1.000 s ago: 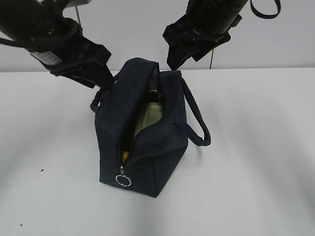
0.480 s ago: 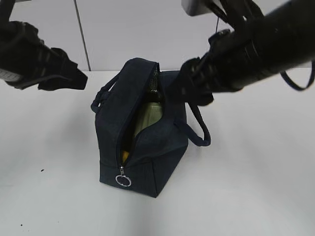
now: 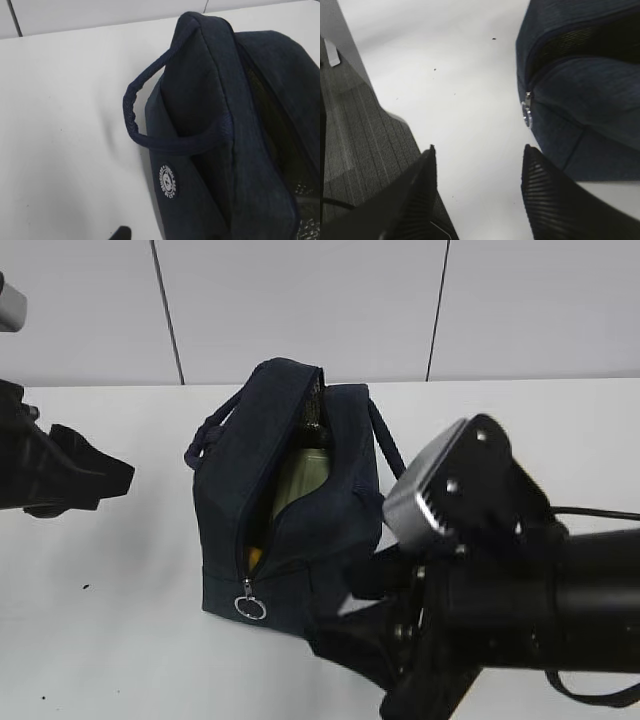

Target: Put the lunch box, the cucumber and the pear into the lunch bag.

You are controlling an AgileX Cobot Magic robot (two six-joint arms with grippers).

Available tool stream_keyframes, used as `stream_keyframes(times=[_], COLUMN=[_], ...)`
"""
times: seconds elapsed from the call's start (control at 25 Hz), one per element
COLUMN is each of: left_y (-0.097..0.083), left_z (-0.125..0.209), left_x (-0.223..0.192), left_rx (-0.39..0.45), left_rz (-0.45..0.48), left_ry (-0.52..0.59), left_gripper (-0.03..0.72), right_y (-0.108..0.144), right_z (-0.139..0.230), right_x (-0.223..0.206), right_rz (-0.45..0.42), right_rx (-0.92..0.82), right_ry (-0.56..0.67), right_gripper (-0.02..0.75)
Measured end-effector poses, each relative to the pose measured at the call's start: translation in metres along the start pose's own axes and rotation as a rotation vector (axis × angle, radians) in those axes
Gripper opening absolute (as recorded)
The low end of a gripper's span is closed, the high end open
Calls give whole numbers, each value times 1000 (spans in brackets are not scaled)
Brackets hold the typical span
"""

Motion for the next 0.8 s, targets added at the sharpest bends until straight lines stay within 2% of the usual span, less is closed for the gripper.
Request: stream_keyframes(times=[0.16, 0.36, 0.52, 0.8], left_y=[-1, -2, -3, -6], left_z=[2, 5, 8, 13], left_x=[0, 0, 1, 1], left_rx=[-16, -19, -17, -6], left_rz=[3, 11, 20, 35], left_ry=[7, 28, 47, 71], left_gripper=[262, 259, 258, 244], right_y=[8, 3, -4, -4], right_z=[19, 46, 42, 37], right_x=[-18, -48, -66, -68], right_rz=[-53, -90, -95, -99], right_rx=[70, 117, 130, 134], right_ry=[62, 168, 178, 164], right_gripper=[410, 386, 374, 370])
Point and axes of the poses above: a point on each arm's last joint axis where the gripper is mounted, x pointing back along that axis away from the gripper, y along the wrist's bending axis when the last joint is at zero, z = x × y, the point moved 8 cm from there along -x, pointing out along that axis toward the gripper, and after that the axes turned 1 degree about x, right-handed, at the moved point
